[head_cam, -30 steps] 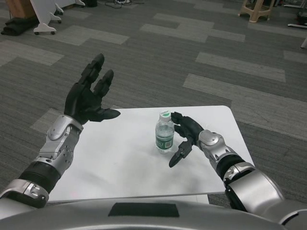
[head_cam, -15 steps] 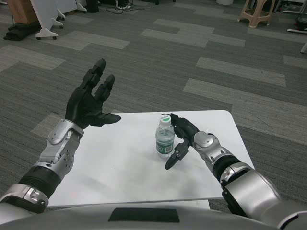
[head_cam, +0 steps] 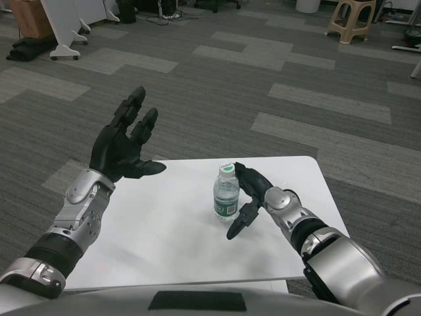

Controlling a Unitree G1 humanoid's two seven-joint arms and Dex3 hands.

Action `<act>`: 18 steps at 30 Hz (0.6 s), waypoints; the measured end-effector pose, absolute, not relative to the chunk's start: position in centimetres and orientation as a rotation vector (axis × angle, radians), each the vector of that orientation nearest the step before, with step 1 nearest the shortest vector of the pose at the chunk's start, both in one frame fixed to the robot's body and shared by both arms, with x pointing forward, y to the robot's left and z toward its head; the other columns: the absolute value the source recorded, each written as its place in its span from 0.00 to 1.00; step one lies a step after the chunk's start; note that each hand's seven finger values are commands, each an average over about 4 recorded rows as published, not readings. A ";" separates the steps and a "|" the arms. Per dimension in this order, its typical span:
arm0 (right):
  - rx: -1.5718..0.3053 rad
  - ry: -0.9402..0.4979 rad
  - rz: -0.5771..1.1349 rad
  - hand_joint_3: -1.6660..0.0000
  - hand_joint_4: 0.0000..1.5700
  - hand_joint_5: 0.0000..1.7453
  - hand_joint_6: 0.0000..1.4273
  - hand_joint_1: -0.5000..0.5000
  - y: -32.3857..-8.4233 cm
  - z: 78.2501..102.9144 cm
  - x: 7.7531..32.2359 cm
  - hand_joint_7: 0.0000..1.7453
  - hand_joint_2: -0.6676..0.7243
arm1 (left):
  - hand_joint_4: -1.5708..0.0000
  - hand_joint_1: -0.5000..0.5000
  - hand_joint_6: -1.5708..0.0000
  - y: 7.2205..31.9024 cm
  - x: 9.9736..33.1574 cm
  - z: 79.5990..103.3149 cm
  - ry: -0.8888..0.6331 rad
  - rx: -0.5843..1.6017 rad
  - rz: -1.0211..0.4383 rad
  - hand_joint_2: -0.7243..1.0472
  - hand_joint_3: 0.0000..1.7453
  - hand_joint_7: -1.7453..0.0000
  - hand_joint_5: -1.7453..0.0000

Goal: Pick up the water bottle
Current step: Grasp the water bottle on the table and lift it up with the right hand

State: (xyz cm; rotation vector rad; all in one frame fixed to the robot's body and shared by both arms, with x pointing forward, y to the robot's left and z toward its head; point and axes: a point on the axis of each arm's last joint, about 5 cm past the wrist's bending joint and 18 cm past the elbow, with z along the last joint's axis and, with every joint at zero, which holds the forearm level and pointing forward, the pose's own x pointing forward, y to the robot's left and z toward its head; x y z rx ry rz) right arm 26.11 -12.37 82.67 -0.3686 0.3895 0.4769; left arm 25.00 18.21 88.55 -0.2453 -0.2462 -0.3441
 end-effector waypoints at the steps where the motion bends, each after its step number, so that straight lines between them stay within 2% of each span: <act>1: -0.373 0.388 0.476 1.00 0.00 0.00 0.02 0.04 -12.3 82.7 26.1 0.00 0.64 | 1.00 0.00 1.00 18.2 25.0 88.5 -0.246 -0.245 -0.344 0.60 0.05 1.00 1.00; 3: -0.386 0.385 0.475 0.98 0.00 0.00 0.01 0.04 -12.2 82.7 26.1 0.00 0.64 | 1.00 0.00 1.00 18.2 25.0 88.5 -0.245 -0.245 -0.345 0.60 0.05 1.00 1.00; 18: -0.446 0.365 0.476 1.00 0.00 0.00 0.00 0.04 -11.5 82.9 26.3 0.00 0.64 | 1.00 0.00 1.00 18.2 25.0 88.5 -0.243 -0.246 -0.347 0.60 0.05 1.00 1.00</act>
